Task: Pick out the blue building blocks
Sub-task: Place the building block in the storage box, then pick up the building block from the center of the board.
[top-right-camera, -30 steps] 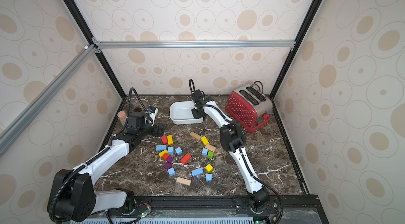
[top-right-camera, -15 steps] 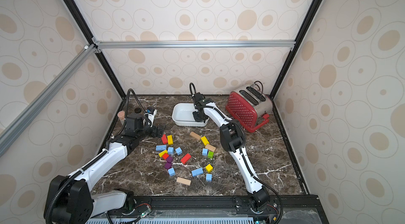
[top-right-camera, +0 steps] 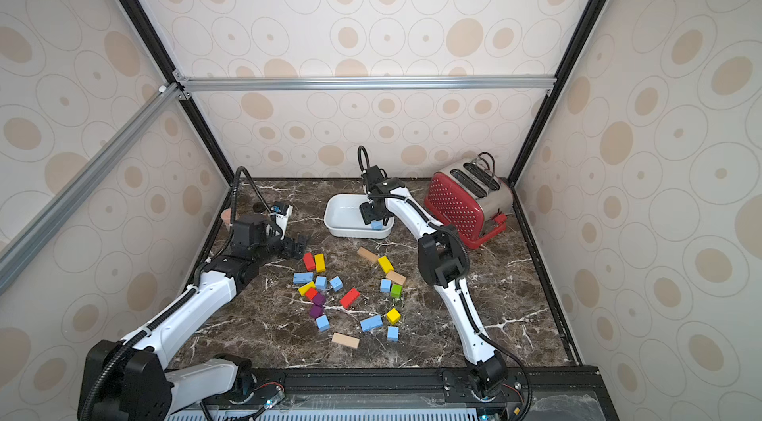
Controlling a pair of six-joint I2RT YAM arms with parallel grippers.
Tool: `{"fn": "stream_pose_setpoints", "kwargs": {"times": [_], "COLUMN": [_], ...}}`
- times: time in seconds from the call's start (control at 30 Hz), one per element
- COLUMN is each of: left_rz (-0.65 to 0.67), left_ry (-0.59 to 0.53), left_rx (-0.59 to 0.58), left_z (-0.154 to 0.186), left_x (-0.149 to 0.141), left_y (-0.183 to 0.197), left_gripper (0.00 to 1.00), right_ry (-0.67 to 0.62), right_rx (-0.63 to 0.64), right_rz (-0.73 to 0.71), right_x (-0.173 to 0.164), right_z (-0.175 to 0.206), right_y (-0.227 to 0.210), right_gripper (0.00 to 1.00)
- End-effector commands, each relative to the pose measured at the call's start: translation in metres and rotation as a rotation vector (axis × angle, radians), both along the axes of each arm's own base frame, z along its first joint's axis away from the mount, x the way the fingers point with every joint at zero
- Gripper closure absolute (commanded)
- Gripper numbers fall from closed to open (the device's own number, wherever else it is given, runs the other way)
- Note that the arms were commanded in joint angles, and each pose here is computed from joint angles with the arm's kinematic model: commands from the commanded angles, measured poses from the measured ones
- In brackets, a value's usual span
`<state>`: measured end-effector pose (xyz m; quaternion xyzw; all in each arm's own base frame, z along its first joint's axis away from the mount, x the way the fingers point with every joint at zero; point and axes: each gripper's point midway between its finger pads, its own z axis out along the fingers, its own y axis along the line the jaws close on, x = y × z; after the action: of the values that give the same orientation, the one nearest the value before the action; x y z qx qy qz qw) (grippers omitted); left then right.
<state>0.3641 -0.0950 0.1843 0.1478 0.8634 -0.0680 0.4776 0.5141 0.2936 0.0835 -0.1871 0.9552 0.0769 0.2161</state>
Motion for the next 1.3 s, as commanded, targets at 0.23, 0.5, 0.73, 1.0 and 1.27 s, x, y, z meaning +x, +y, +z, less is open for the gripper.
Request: {"fn": "stream_pose_setpoints", "kwargs": {"times": [0.23, 0.5, 0.73, 1.0, 1.27], "left_rz": [-0.059, -0.166, -0.263, -0.384, -0.463], "left_ry": [-0.072, -0.130, -0.157, -0.118, -0.097], "left_rx": [0.048, 0.041, 0.025, 0.067, 0.050], "left_z": [0.038, 0.070, 0.081, 0.066, 0.057], "left_x": [-0.004, -0.017, -0.037, -0.063, -0.085], "left_y": [-0.001, -0.015, -0.028, -0.052, -0.064], "left_gripper": [0.01, 0.01, 0.01, 0.00, 0.01], "right_ry": [-0.118, -0.132, -0.117, -0.072, 0.025], "right_rx": [0.041, 0.039, 0.031, 0.029, 0.030], "right_rz": [0.029, 0.016, -0.005, -0.058, -0.159], "right_x": [-0.016, -0.048, -0.093, -0.156, -0.223], "right_z": [0.090, 0.134, 0.153, 0.152, 0.125], "right_y": [-0.002, -0.021, -0.044, -0.066, -0.090], "right_gripper": [0.05, 0.02, 0.01, 0.00, 0.00]}}
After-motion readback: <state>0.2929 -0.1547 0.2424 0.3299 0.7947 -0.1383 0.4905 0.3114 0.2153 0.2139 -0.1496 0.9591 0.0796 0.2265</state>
